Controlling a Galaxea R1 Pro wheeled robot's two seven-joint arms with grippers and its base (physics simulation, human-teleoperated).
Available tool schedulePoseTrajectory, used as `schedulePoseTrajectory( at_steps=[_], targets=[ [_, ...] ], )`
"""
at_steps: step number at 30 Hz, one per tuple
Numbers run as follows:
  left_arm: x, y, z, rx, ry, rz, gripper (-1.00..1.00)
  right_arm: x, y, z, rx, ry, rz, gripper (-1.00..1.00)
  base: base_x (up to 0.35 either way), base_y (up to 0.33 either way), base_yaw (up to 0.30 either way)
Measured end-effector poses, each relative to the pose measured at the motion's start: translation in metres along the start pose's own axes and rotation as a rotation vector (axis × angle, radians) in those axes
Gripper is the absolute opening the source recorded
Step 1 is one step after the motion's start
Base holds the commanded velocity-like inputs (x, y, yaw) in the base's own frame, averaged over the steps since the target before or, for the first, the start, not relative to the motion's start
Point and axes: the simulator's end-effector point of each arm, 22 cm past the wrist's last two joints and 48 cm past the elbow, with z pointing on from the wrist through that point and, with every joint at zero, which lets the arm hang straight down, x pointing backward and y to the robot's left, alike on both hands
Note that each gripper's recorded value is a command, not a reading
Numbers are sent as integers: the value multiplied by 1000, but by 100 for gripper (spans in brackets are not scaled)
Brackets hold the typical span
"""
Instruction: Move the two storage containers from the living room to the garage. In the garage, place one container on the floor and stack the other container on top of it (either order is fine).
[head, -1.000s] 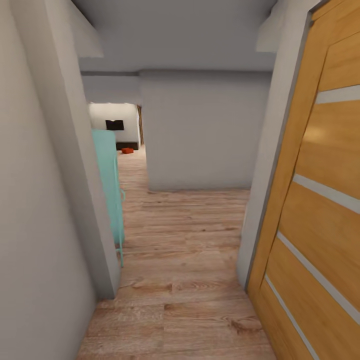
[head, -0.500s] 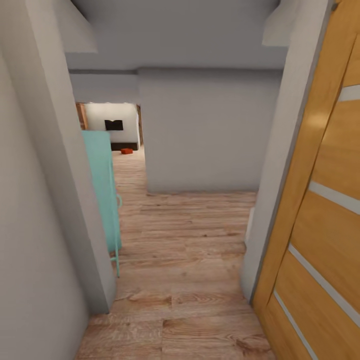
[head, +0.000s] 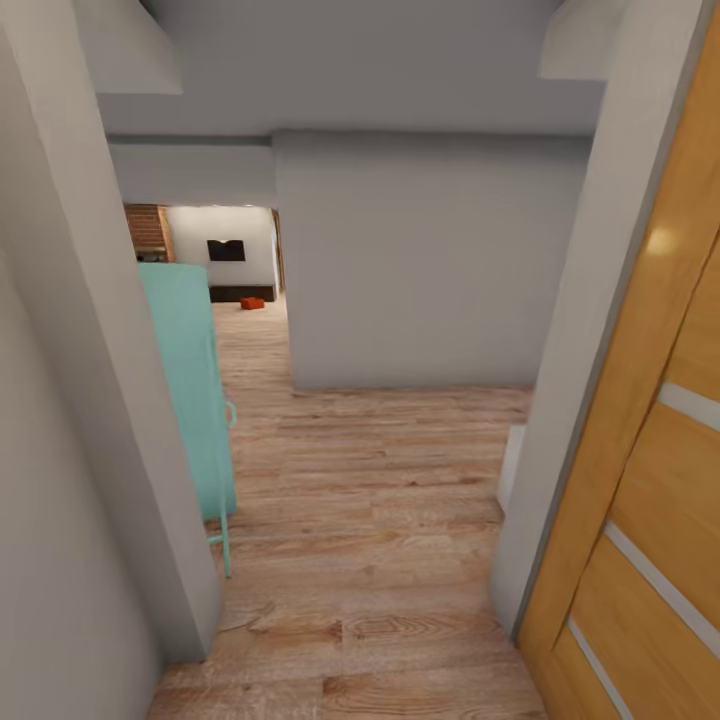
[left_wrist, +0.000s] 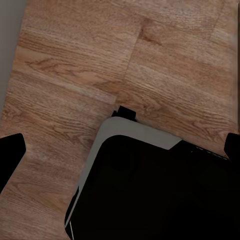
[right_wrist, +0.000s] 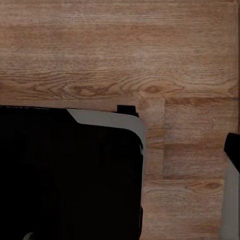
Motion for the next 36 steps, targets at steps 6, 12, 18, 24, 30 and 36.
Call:
schedulePoseTrajectory(
  at_steps=[6, 12, 18, 24, 30, 36],
  targets=[
    [0, 0, 0, 0, 0, 1, 100, 0, 1, 0, -1, 0, -1, 100, 322, 0, 0],
    [0, 0, 0, 0, 0, 3, 100, 0, 0, 0, 0, -1, -1, 100, 322, 0, 0],
    [0, 0, 0, 0, 0, 1, 100, 0, 0, 0, 0, 0, -1, 100, 322, 0, 0],
    [0, 0, 0, 0, 0, -1, 100, 0, 0, 0, -1, 0, -1, 100, 322, 0, 0],
    [0, 0, 0, -1, 0, -3, 100, 0, -1, 0, 1, -1, 0, 100, 322, 0, 0],
    [0, 0, 0, -1, 0, -4, 100, 0, 0, 0, 0, 0, -1, 100, 323, 0, 0]
  ],
)
